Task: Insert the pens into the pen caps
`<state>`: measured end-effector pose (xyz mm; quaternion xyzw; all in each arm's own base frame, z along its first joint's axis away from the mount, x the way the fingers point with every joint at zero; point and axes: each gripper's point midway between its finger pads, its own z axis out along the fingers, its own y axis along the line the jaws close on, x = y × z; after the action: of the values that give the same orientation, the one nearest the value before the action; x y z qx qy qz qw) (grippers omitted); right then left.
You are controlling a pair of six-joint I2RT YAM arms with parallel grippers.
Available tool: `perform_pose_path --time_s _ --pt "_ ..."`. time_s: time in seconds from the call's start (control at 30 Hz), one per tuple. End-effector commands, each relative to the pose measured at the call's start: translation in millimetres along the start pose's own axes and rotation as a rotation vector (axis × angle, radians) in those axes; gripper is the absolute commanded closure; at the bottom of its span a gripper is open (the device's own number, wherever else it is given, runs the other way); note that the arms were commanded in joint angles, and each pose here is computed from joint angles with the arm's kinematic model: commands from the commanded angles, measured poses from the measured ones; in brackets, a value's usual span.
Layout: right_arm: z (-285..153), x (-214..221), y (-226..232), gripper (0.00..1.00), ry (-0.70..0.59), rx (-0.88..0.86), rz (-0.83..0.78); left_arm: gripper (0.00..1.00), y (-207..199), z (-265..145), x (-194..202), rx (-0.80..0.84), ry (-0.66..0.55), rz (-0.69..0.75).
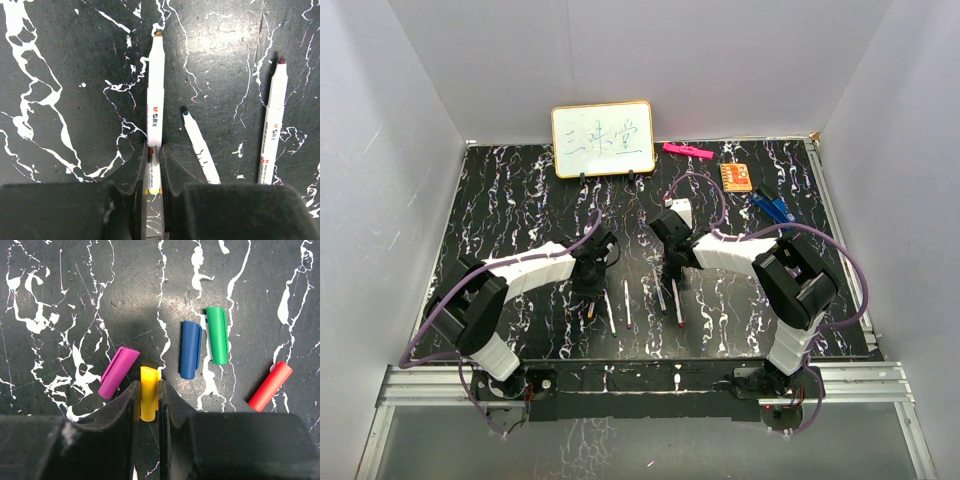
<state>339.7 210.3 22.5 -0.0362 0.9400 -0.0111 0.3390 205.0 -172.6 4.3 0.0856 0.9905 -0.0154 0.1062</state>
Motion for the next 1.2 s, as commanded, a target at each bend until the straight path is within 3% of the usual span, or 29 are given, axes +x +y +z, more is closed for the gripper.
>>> perform_pose_path --time_s 0.0,0.07,0.13,0.53,0.77,1.17 --pt "3 37 -14 0.9 0.117 0.047 -0.044 1.0 32 32 55 -0.123 0.17 0.031" --pt "3 42 -15 0.91 0.136 0.051 -0.047 1.0 33 31 55 -0.124 0.167 0.029" --pt "2 46 -15 1.0 0.148 0.044 -0.045 1.0 33 30 55 -0.122 0.164 0.028" --pt "-3 35 -15 1.0 0.123 0.051 -0.037 1.0 31 26 50 -0.112 0.148 0.04" --pt "-32 -27 -3 1.0 -0.043 -0.009 0.014 1.0 28 8 31 -0.108 0.095 0.065" --pt "-116 -114 10 1.0 -0.383 -0.235 0.118 1.0 23 -41 -6 -0.046 -0.126 0.04"
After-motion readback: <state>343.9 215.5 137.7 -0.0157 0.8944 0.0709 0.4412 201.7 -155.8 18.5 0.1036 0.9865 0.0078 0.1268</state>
